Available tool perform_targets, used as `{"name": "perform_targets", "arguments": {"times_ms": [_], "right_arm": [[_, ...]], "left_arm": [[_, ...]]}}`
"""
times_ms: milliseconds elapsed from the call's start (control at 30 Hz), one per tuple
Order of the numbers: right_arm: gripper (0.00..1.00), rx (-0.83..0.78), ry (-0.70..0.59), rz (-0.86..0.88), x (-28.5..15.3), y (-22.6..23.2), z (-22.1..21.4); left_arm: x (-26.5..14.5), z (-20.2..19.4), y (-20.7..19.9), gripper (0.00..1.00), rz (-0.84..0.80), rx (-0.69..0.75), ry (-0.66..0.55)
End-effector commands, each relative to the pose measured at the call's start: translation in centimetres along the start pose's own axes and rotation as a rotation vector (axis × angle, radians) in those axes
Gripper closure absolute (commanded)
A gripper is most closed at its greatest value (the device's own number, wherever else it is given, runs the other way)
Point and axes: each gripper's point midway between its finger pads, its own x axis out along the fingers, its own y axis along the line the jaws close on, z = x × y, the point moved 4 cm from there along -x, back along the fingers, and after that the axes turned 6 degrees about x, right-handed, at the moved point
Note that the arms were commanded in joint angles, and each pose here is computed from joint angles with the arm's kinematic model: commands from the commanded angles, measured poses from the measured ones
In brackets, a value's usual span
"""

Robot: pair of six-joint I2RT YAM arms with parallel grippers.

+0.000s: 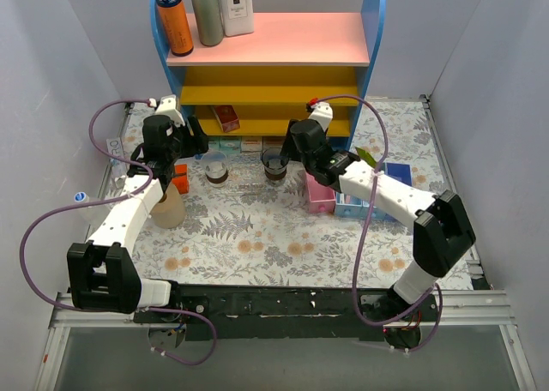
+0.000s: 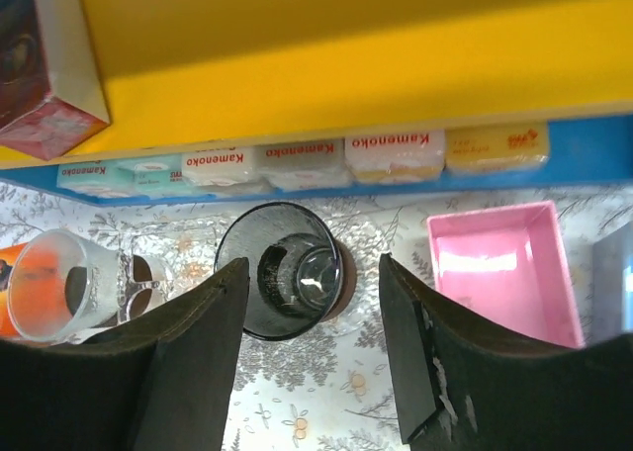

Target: Prepare toiletry sets of a toothbrush and toothpaste on the tray

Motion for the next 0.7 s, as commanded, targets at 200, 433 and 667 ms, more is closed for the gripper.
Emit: {"name": "perform_targets", "arguments": {"times_ms": [200, 433, 667], "right_arm": [[0.37, -0.232, -0.094, 0.224, -6.0, -4.3, 8.4], [0.37, -0.333, -0.007, 0.208, -8.5, -13.4, 11.5], [0.39, -0.365, 0.177, 0.170, -7.1, -17.3, 9.5]], "left_arm": [[-2.0, 1.4, -2.1, 0.33, -0.135, 0.057, -0.083], [-1.9, 1.1, -2.4, 0.31, -0.163, 0.078, -0.082], [-1.0, -0.1, -2.8, 0.29, -0.208, 0.096, -0.034]]}}
